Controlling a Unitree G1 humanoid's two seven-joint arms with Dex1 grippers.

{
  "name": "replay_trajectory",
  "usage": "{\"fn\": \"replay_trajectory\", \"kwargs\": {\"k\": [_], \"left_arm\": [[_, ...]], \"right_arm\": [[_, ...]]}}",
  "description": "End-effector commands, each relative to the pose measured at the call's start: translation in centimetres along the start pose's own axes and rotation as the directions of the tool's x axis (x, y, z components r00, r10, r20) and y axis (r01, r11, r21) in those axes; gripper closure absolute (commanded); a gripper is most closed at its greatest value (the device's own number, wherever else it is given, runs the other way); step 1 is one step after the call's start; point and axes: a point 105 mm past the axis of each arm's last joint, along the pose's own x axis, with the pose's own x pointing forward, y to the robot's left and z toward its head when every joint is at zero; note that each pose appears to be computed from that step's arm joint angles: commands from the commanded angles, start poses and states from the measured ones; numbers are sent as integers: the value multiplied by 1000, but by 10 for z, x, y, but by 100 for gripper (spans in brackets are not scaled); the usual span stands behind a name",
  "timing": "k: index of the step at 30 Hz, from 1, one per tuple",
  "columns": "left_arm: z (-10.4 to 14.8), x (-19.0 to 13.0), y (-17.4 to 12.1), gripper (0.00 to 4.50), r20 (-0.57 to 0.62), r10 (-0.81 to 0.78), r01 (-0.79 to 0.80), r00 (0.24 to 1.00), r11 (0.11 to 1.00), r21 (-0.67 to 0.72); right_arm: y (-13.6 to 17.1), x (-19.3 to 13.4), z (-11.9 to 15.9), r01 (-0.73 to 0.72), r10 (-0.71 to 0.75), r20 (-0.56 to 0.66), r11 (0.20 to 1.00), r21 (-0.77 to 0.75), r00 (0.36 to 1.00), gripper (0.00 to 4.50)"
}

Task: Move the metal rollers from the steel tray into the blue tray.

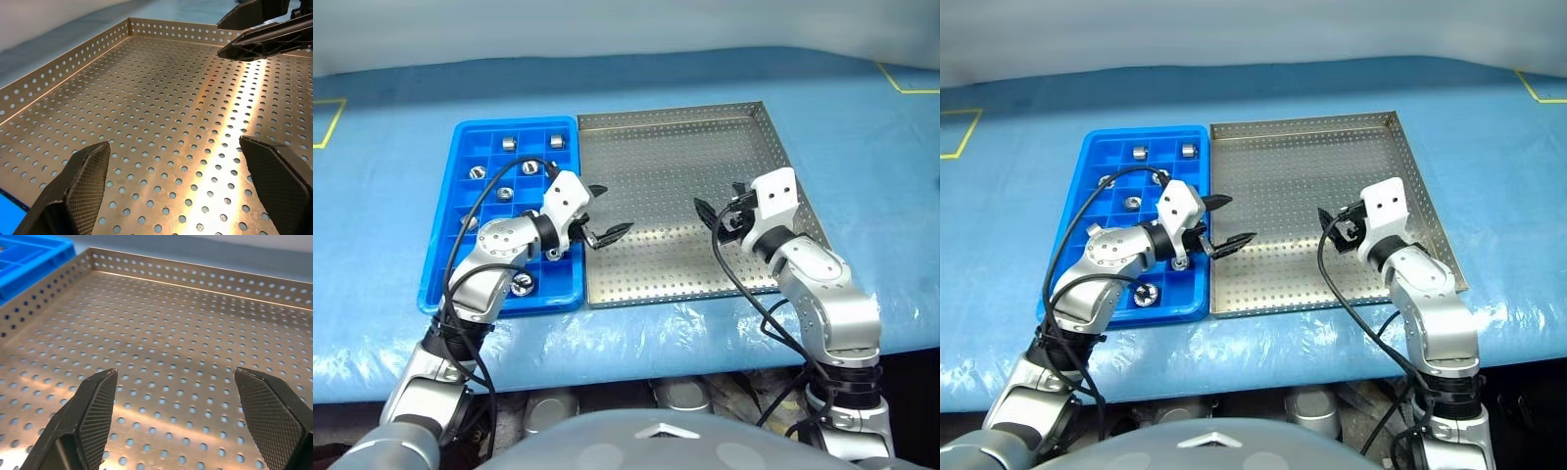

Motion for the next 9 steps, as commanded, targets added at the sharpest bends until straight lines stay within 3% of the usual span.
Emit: {"fn": "replay_trajectory", "kwargs": {"k": [1,9], "left_arm": [[14,-3,6,4,47,25,-26,999,1000,9],[19,-10,-9,4,73,-45,45,996,999,4]], "right_arm": [[13,-5,14,-88,90,50,995,-54,995,50],[12,-4,15,-100,103,52,993,-62,993,50]]}}
